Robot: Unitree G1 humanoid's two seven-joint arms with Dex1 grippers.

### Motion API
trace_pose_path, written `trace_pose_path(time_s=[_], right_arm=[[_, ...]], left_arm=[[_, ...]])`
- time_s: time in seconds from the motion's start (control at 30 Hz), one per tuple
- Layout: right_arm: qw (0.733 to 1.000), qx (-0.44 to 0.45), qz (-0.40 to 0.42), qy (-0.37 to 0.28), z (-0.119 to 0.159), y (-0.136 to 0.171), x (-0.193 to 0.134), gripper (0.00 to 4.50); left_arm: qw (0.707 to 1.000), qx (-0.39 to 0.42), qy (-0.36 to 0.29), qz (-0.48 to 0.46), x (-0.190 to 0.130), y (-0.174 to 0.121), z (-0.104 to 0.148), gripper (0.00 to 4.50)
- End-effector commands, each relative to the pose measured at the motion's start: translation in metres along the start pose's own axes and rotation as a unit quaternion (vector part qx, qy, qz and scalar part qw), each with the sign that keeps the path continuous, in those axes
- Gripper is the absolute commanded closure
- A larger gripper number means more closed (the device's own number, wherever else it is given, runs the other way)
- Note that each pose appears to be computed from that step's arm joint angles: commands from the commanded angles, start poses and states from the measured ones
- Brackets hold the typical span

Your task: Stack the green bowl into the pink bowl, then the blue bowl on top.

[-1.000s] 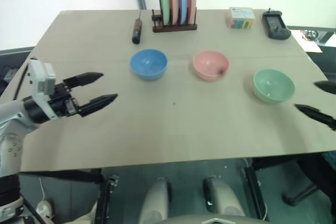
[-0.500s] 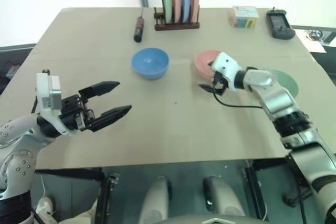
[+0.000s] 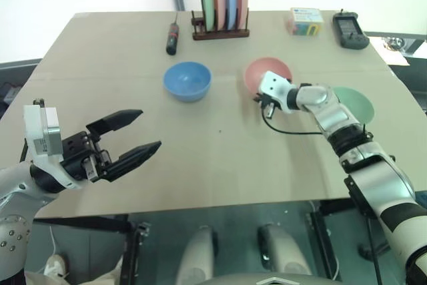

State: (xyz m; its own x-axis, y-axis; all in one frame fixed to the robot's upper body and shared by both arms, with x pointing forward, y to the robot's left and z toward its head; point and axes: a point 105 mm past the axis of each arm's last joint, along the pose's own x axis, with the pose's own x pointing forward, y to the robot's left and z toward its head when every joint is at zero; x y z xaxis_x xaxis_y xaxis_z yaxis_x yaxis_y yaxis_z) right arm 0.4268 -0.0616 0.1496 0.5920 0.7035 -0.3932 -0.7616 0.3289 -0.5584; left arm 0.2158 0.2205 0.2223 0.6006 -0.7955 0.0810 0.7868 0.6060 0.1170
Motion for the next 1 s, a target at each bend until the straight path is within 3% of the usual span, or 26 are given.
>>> trace_pose_path(time_s=[0.03, 0.1, 0.3, 0.43, 0.5, 0.53, 0.57, 0.67, 0.8, 0.83, 0.93, 0.97, 1.0], right_arm=[[0.999, -0.031, -0.009, -0.035, 0.025, -0.011, -0.006, 4.44], [0.997, -0.045, 0.031, -0.055, 0.036, 0.006, -0.01, 4.44], [0.978, -0.014, 0.175, -0.113, 0.07, 0.099, -0.032, 4.44], [0.978, 0.012, 0.186, -0.093, 0.066, 0.121, -0.032, 4.44], [0.981, 0.019, 0.176, -0.076, 0.059, 0.119, -0.027, 3.74], [0.982, 0.019, 0.172, -0.069, 0.057, 0.117, -0.027, 3.7], [0.983, 0.021, 0.17, -0.067, 0.056, 0.116, -0.028, 3.13], [0.983, 0.035, 0.164, -0.079, 0.064, 0.108, -0.036, 1.98], [0.967, 0.103, 0.189, -0.136, 0.086, 0.103, -0.072, 0.26], [0.963, 0.113, 0.198, -0.145, 0.089, 0.102, -0.083, 0.03], [0.962, 0.133, 0.188, -0.148, 0.086, 0.091, -0.117, 0.03], [0.967, 0.135, 0.162, -0.143, 0.081, 0.082, -0.126, 0.03], [0.98, 0.148, 0.076, -0.113, 0.06, 0.055, -0.134, 0.03]], left_arm=[[1.0, 0.024, -0.012, -0.008, 0.004, -0.004, 0.009, 0.0], [1.0, 0.026, -0.013, -0.009, 0.005, -0.001, 0.009, 0.0], [0.999, 0.028, -0.017, -0.015, 0.01, 0.003, 0.009, 0.0], [0.999, 0.025, -0.018, -0.023, 0.013, 0.003, 0.007, 0.0], [0.999, 0.024, -0.017, -0.031, 0.017, 0.004, 0.006, 0.0], [0.999, 0.024, -0.018, -0.035, 0.018, 0.005, 0.006, 0.0], [0.999, 0.024, -0.018, -0.037, 0.019, 0.006, 0.007, 0.0], [0.999, 0.024, -0.02, -0.042, 0.021, 0.008, 0.007, 0.0], [0.998, 0.019, -0.024, -0.058, 0.028, 0.007, 0.004, 0.0], [0.998, 0.018, -0.025, -0.063, 0.03, 0.007, 0.003, 0.0], [0.996, 0.015, -0.031, -0.077, 0.038, 0.005, 0.002, 0.0], [0.996, 0.015, -0.035, -0.081, 0.041, 0.005, 0.002, 0.0], [0.995, 0.014, -0.039, -0.086, 0.044, 0.006, 0.001, 0.0]])
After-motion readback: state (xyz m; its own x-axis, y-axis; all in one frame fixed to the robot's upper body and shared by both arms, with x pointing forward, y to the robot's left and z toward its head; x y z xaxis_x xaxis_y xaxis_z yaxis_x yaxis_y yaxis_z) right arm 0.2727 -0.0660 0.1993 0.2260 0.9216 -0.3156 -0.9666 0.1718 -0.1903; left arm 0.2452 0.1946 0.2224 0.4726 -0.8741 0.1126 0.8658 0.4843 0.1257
